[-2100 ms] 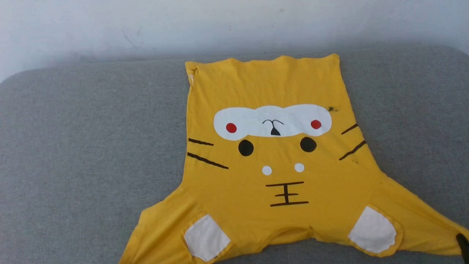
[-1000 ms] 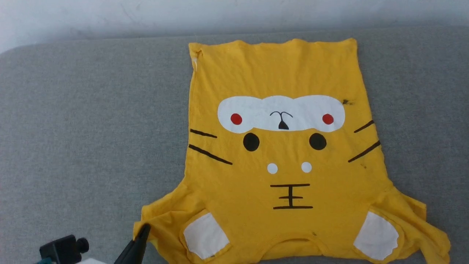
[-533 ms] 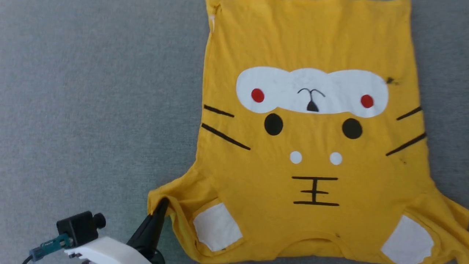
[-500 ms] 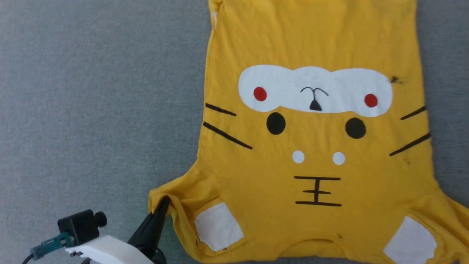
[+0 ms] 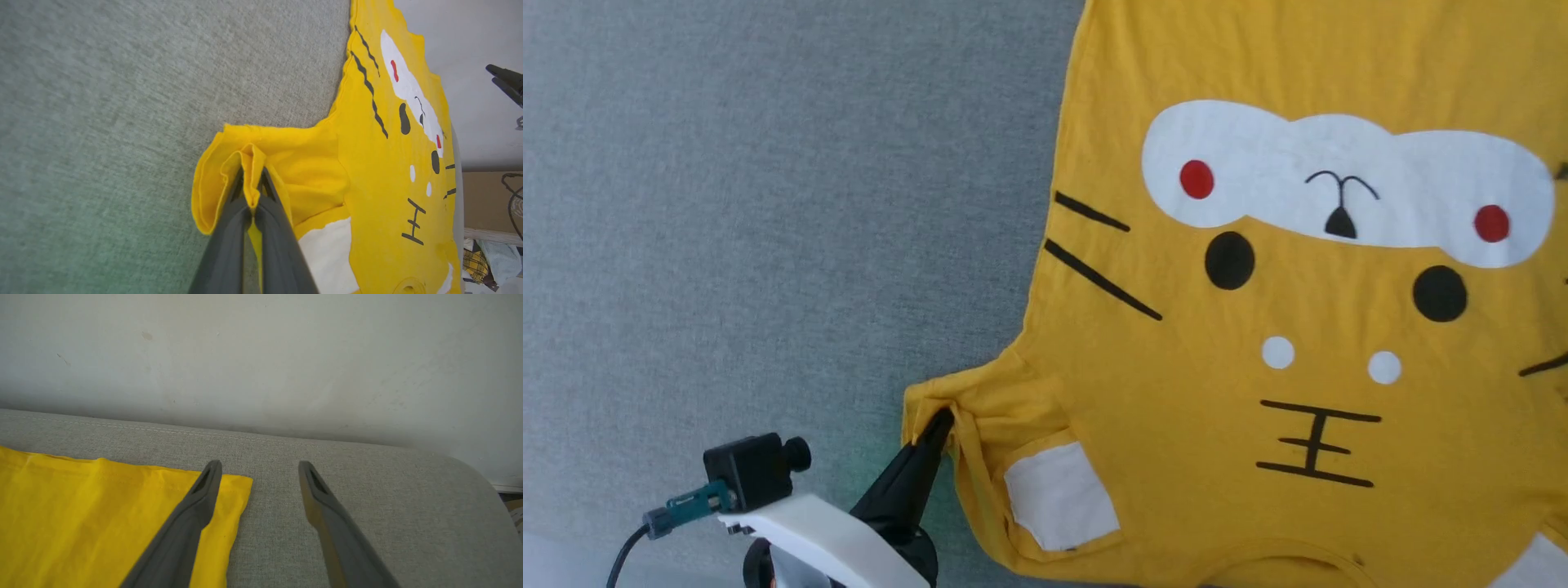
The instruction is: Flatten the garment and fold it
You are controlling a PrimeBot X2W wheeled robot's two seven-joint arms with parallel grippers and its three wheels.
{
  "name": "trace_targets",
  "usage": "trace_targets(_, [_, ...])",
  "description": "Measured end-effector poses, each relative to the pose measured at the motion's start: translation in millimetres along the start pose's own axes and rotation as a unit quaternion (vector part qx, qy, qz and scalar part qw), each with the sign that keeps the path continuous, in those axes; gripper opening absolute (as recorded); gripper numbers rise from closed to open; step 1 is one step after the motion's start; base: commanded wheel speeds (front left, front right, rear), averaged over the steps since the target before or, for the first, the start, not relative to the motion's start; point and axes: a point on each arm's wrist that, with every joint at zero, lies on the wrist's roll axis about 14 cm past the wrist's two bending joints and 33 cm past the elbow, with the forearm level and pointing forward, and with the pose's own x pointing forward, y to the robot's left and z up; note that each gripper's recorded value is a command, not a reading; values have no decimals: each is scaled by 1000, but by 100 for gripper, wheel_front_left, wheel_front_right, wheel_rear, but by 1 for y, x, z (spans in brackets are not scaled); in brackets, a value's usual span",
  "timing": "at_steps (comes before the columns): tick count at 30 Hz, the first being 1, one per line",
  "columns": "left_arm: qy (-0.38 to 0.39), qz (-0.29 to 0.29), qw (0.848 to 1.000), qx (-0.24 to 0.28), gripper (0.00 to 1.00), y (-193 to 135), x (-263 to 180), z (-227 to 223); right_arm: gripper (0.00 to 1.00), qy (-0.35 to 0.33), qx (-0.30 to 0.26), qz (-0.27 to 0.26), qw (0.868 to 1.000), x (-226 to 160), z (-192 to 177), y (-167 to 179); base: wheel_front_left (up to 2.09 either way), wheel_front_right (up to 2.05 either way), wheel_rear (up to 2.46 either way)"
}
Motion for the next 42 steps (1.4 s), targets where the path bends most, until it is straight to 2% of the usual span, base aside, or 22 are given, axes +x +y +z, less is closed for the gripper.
trace_targets(8, [0, 12, 1000, -3, 0, 7, 8, -1, 100, 64, 22, -7, 998, 29, -55, 2, 0, 0, 0])
trace_targets(9, [-1, 14, 1000, -3, 0, 8, 9, 0, 58, 86, 35, -3, 996, 33, -71, 8, 0, 0, 0])
trace_targets(10, [-3, 15, 1000, -3, 0, 8, 9, 1, 38, 90, 41, -1, 995, 35, -74, 12, 0, 0, 0])
trace_targets(11, [-3, 15, 1000, -3, 0, 8, 9, 1, 0, 90, 41, -1, 995, 35, -74, 12, 0, 0, 0])
trace_targets(18, [-11, 13, 1000, 4, 0, 7, 9, 6, 0, 70, 66, -6, 995, 28, -67, 18, 0, 0, 0])
trace_targets(23, [-23, 6, 1000, 11, 0, 4, 7, 13, 0, 16, 66, -9, 998, 11, -34, 10, 0, 0, 0])
trace_targets(27, [-33, 2, 999, 19, 0, 2, 1, 20, 0, -13, 72, -9, 997, -13, -17, 1, 0, 0, 0])
trace_targets(33, [-41, -16, 999, 21, 0, -8, -14, 20, 0, -57, 94, -31, 993, -73, -4, -35, 0, 0, 0])
trace_targets(38, [-43, -32, 998, 26, 0, -16, -26, 18, 0, -65, 136, -79, 985, -142, -35, -80, 0, 0, 0])
trace_targets(42, [-42, -56, 997, 34, 0, -28, -29, 17, 0, -26, 179, -133, 974, -200, -100, -105, 0, 0, 0])
